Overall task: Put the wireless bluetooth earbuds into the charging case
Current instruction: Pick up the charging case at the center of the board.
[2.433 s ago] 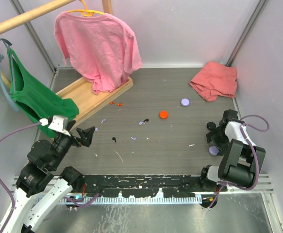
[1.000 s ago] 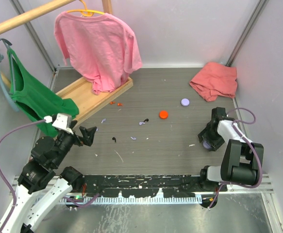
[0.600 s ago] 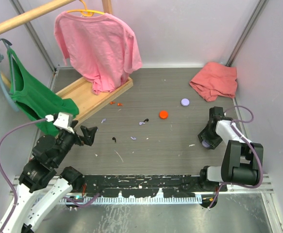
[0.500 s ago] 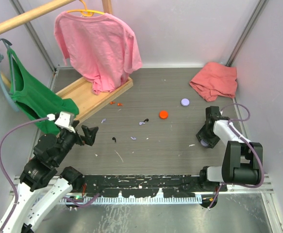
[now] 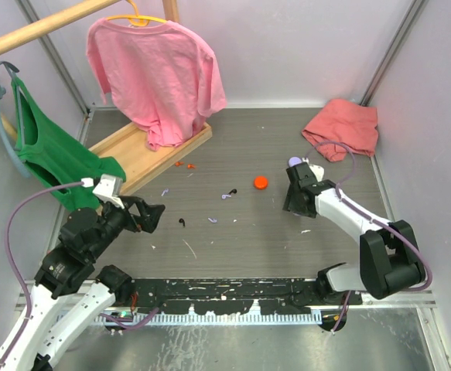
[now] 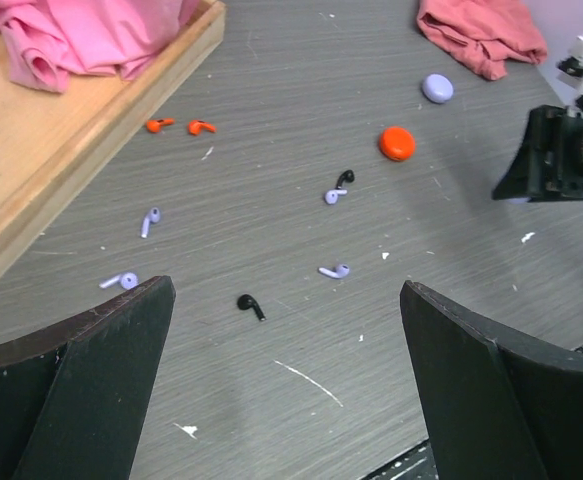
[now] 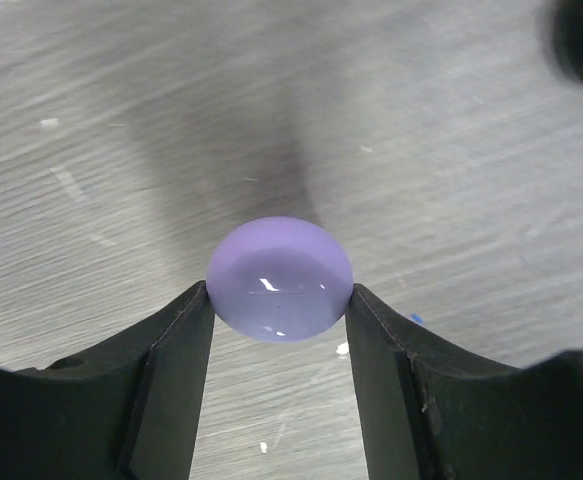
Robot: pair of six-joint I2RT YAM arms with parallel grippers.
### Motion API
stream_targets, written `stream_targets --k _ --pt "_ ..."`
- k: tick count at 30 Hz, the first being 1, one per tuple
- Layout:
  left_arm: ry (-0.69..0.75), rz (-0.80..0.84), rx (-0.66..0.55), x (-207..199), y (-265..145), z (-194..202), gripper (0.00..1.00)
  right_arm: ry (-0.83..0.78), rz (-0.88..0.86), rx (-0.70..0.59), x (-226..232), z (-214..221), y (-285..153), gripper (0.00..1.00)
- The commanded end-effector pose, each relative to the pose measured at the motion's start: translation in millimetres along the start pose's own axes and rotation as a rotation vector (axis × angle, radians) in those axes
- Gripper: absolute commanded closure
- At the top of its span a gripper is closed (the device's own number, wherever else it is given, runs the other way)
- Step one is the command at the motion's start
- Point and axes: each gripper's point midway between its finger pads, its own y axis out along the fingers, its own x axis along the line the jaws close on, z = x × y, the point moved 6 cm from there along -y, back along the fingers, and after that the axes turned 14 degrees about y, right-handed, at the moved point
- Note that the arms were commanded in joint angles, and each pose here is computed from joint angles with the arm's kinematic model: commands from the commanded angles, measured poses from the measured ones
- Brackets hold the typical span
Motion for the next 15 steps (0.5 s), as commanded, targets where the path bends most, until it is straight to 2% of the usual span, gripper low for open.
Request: stream_targets --k 1,9,15 --pt "-0.110 0.061 -0.037 -11.3 4.5 -9.4 0.02 -0.102 -0.198 -0.156 49.7 -21.0 -20.9 0.50" --pt "-0.215 0.137 -0.002 -25.7 26.5 -5.1 0.02 -0.355 -0.499 -0.305 108.6 -10.9 -62.9 0.49" --pt "-0.239 0.166 0.027 -31.7 46.6 -6.4 0.02 -0.463 -0.774 -0.384 135.7 5.1 -98.8 0.47"
